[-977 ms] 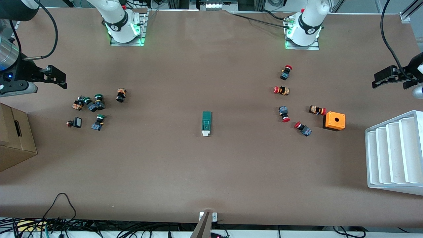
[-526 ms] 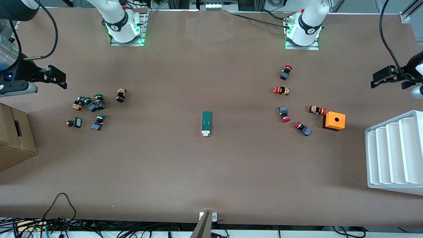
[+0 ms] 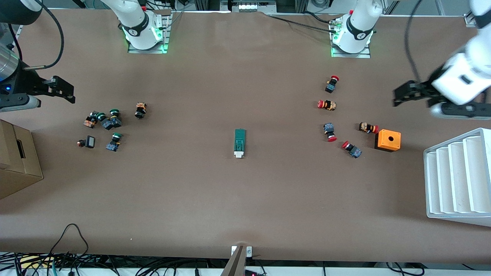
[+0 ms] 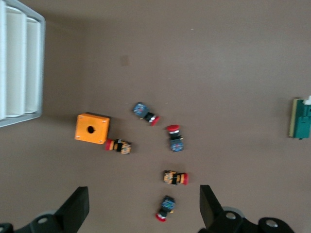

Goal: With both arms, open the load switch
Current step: 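Move the left gripper over the green load switch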

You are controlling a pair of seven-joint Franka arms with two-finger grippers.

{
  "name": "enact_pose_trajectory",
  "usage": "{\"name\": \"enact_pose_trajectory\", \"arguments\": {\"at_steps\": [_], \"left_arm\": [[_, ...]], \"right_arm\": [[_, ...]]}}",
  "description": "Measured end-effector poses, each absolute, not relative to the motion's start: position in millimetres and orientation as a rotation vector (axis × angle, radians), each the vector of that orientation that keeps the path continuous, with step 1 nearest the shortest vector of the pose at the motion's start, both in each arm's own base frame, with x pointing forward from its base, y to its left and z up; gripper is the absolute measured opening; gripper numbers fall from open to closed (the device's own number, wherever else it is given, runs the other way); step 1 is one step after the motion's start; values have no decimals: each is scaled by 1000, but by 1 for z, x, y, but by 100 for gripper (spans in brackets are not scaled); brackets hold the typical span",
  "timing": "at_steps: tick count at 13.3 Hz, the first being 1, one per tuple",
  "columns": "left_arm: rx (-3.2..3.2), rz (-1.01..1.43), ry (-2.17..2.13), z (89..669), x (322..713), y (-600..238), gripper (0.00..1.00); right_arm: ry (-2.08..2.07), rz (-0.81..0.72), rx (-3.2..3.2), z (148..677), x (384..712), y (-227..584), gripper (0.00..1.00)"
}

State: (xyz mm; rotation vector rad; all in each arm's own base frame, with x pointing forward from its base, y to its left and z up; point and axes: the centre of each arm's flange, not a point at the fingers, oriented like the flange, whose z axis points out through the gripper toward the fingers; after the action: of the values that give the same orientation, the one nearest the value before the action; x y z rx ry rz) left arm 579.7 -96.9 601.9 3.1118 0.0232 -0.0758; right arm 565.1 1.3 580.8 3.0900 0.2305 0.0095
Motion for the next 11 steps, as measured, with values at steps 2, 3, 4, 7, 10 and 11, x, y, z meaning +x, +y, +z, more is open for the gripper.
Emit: {"name": "enact_pose_trajectory", "arguments": {"at_steps": [2,3,4,7,10,11], "left_arm": [[3105,-43,74,593,578,-153,100],[3099,-20,95,588,578,-178,100],[3091,4,113,583,577,-201,100],[3029,97,195,561,571,-267,100],[2943,173,281,527,550,-334,100],[2933,207,303,514,542,-353,100]], "right_arm": [[208,18,3091,581,566,-7,100],[202,20,3091,582,566,-9,100],[197,20,3092,582,566,-11,100],[175,21,3093,582,566,-19,100],[166,21,3093,582,566,-22,100],[166,21,3093,582,566,-22,100]]}}
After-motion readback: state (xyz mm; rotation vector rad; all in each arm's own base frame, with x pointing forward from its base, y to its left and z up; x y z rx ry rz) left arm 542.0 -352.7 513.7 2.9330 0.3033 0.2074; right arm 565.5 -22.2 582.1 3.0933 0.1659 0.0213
